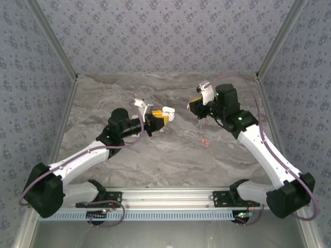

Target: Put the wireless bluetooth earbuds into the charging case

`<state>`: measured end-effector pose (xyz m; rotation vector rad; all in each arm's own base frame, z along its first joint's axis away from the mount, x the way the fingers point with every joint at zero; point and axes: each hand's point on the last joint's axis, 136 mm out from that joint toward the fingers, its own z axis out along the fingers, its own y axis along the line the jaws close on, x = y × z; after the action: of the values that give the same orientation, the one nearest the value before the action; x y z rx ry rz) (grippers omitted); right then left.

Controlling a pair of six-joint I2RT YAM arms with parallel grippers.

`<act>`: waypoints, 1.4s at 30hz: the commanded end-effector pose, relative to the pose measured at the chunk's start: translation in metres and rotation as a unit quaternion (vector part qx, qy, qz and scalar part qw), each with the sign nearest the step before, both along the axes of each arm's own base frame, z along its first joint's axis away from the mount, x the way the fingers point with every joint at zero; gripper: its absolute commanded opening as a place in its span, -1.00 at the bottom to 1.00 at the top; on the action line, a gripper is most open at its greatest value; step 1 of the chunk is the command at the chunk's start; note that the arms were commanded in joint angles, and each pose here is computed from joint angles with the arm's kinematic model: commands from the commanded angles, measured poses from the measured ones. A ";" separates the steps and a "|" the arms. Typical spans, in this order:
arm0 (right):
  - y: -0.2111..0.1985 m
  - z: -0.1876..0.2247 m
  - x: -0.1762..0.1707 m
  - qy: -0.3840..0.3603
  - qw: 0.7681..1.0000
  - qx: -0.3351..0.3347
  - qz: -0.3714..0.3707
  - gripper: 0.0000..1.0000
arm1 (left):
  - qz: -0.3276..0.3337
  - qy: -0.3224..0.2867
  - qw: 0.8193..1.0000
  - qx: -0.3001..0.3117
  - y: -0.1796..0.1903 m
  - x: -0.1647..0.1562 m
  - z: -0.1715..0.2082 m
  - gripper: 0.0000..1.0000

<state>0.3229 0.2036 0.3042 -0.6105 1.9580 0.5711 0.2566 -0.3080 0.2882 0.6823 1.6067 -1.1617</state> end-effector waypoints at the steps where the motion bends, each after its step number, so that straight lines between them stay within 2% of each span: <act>1: 0.015 0.037 -0.012 -0.060 0.997 0.041 0.035 -0.60 | -0.035 -0.031 0.998 -0.036 -0.012 -0.007 0.033 -1.00; 5: 0.033 0.056 -0.029 -0.096 0.992 0.043 0.072 -0.59 | -0.047 -0.032 0.998 -0.038 -0.019 -0.008 0.035 -1.00; 9: 0.048 0.057 -0.037 -0.107 0.989 0.037 0.100 -0.58 | -0.053 -0.033 0.997 -0.037 -0.023 -0.009 0.035 -1.00; 21: 0.074 0.036 -0.045 -0.079 0.985 0.030 0.151 -0.58 | -0.051 -0.036 0.997 -0.035 -0.022 -0.009 0.035 -1.00; 30: 0.077 0.028 -0.047 -0.067 0.984 0.023 0.161 -0.59 | -0.050 -0.039 0.997 -0.035 -0.022 -0.009 0.037 -1.00; 42: 0.085 0.018 -0.059 -0.022 0.976 0.033 0.212 -0.54 | -0.050 -0.043 0.997 -0.037 -0.022 -0.010 0.038 -1.00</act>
<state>0.2730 0.2834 0.3166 -0.9543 1.7704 0.8074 0.2505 -0.3270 0.2941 0.7444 1.5792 -1.2313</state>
